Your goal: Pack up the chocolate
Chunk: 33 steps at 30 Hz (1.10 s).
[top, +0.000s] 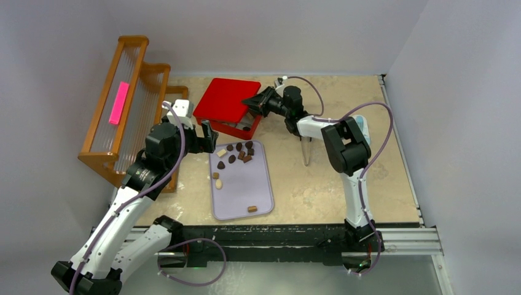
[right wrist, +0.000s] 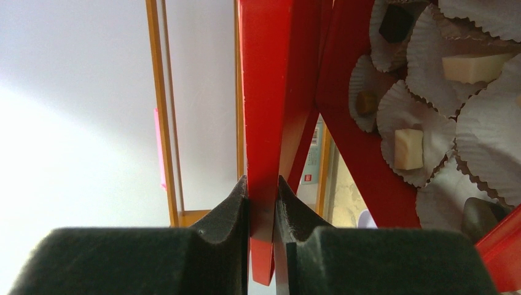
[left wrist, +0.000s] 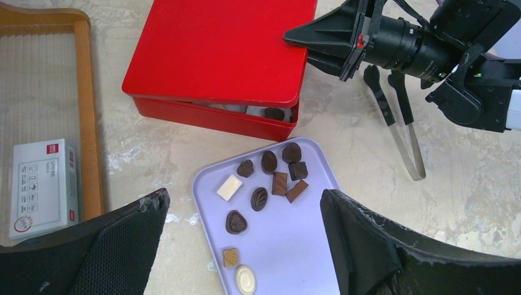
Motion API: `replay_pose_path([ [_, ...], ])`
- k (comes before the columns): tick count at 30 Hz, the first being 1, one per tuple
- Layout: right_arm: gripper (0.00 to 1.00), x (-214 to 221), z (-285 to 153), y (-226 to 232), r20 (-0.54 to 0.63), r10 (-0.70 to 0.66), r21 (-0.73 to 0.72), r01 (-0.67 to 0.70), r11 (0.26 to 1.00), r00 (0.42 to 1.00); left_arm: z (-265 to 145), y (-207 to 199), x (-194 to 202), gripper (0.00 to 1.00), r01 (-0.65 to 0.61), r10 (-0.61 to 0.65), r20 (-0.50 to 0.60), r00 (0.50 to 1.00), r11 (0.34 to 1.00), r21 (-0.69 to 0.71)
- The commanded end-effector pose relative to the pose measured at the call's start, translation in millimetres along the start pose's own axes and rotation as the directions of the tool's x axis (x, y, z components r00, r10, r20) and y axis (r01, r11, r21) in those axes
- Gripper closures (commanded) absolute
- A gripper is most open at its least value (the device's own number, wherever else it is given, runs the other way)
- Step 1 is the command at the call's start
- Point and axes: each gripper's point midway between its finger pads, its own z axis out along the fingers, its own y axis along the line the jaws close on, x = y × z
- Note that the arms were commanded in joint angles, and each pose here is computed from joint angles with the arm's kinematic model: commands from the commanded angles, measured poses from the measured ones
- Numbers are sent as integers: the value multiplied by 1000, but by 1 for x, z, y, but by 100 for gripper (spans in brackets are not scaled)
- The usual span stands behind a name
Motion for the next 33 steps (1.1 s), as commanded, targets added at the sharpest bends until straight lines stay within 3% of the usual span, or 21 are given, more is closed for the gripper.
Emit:
replay_pose_path([
  [1, 91, -14, -8, 14, 24, -44, -59, 45, 997, 999, -1, 2, -9, 8, -11, 11, 40, 999, 1000, -8],
  [12, 77, -15, -19, -9, 19, -13, -15, 13, 1000, 1000, 3, 7, -5, 7, -17, 18, 25, 1000, 999, -36],
  [19, 71, -19, -29, -18, 26, -28, 91, 25, 995, 999, 11, 18, -11, 0, -24, 25, 5, 1000, 993, -116],
  [27, 67, -26, -43, -43, 20, -11, 230, 6, 973, 1000, 38, 14, -7, 1, -22, 6, -110, 994, 990, -138],
  [33, 66, -33, -57, -48, 41, -68, 297, 53, 953, 997, 69, 10, -20, 6, -3, -20, -134, 991, 985, -174],
])
